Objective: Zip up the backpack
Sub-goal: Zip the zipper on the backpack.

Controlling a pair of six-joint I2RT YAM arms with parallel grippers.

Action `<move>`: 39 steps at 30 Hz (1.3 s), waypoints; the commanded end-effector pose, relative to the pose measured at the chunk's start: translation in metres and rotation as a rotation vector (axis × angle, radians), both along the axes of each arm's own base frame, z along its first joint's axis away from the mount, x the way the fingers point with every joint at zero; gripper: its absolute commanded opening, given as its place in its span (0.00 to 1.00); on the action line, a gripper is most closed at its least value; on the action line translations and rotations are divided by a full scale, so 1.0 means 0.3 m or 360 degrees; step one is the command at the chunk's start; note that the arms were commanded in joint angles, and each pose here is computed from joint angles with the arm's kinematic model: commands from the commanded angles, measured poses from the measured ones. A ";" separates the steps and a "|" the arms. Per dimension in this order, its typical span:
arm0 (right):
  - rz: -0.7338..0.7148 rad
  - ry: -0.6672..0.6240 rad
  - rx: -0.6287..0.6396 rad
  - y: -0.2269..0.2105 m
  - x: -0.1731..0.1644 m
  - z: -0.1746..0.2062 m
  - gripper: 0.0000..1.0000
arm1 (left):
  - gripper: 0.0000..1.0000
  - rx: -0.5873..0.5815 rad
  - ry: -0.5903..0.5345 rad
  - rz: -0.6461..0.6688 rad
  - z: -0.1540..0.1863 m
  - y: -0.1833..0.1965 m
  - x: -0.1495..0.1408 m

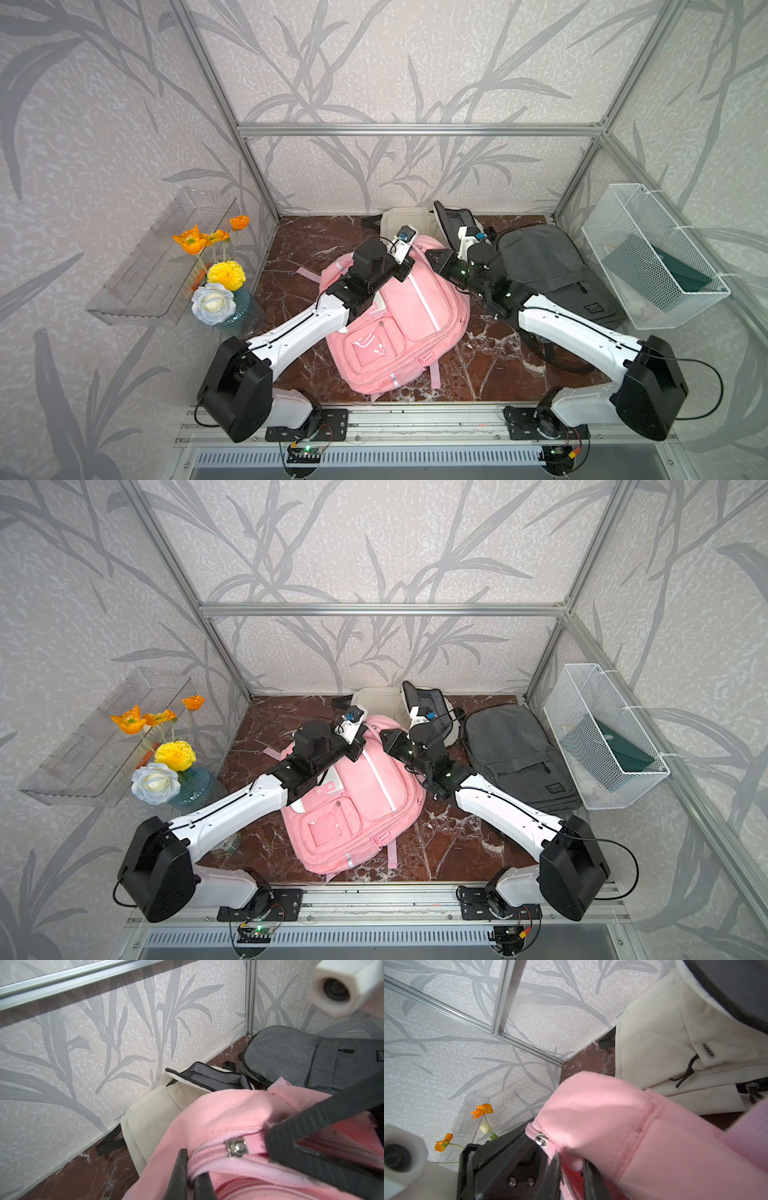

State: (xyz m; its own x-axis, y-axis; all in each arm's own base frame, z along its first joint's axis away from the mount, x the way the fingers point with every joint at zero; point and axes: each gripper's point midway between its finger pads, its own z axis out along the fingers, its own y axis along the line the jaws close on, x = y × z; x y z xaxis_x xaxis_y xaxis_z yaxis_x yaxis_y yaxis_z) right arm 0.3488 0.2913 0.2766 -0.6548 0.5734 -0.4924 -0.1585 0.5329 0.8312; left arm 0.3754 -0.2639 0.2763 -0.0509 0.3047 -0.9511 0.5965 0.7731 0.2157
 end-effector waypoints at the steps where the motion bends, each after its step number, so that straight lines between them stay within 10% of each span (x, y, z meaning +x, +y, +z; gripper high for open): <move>1: 0.0013 -0.0145 0.0058 -0.004 -0.006 0.083 0.19 | 0.00 -0.0105 -0.0136 -0.0139 0.125 -0.073 -0.034; 7: 0.0006 -0.0179 0.0050 -0.015 -0.013 0.091 0.16 | 0.00 -0.0109 -0.0127 -0.0150 0.119 -0.080 -0.031; 16: 0.0039 -0.0219 0.0059 0.002 -0.010 0.115 0.38 | 0.00 -0.0126 -0.0118 -0.0204 0.120 -0.096 -0.044; 39: -0.0008 -0.0267 -0.0075 -0.030 -0.008 0.137 0.05 | 0.00 -0.0031 -0.0080 0.0039 0.072 -0.039 0.032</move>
State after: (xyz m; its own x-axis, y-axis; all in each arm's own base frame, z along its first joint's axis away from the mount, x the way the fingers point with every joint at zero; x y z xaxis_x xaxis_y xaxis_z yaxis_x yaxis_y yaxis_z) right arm 0.3455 0.2910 0.2863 -0.6155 0.5241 -0.5886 -0.2538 0.5752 0.7776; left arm 0.3715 -0.2797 0.2597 -0.0701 0.3340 -0.9400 0.6402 0.7377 0.2144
